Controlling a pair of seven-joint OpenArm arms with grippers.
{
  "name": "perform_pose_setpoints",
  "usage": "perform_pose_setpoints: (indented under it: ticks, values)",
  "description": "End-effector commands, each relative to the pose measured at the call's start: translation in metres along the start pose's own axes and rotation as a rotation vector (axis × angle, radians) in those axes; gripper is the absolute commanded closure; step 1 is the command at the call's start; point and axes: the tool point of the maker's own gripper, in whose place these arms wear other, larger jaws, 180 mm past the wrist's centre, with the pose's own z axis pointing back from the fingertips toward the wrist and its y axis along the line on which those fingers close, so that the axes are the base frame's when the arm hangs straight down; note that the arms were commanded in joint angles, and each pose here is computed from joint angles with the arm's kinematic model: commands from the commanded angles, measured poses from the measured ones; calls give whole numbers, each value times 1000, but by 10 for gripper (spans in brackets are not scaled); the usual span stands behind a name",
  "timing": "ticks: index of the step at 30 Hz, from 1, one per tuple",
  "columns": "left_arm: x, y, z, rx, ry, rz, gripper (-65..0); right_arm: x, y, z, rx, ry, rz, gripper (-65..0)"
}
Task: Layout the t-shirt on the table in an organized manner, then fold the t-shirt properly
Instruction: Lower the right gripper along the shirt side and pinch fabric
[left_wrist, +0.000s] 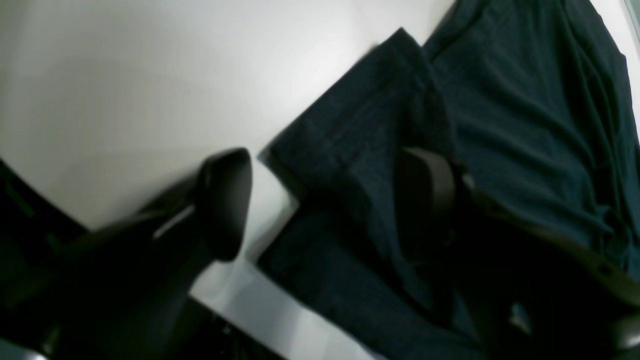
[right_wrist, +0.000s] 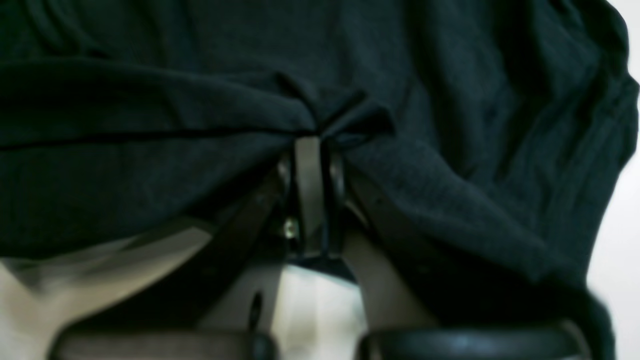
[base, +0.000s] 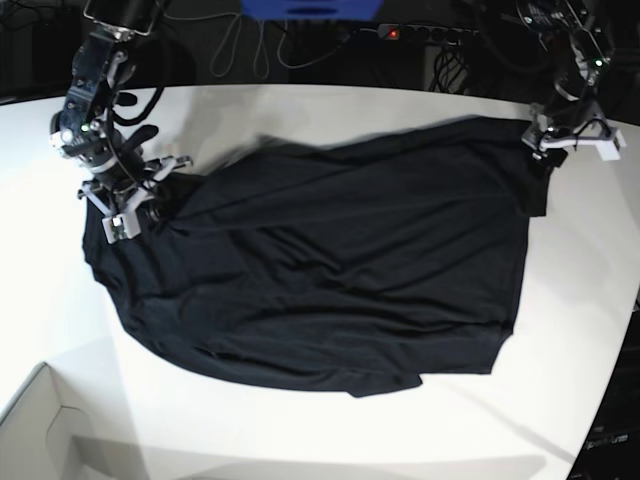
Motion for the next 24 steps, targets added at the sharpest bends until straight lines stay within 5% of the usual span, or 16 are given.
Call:
perform_pose_setpoints:
  ticks: [1, 14, 20, 24]
  values:
    - [-20, -1, 0, 6, 75, 2, -433, 17, -4, 3, -6, -56, 10, 0]
    - [-49, -14, -3, -24, 151, -20, -418, 19, -3, 2, -6, -59, 10, 0]
    - [-60, -4, -6, -4, 180, 0, -124, 18, -4, 3, -7, -58, 9, 0]
    - [-64, 0, -7, 3, 191, 6, 0, 18, -4, 3, -8, -57, 10, 0]
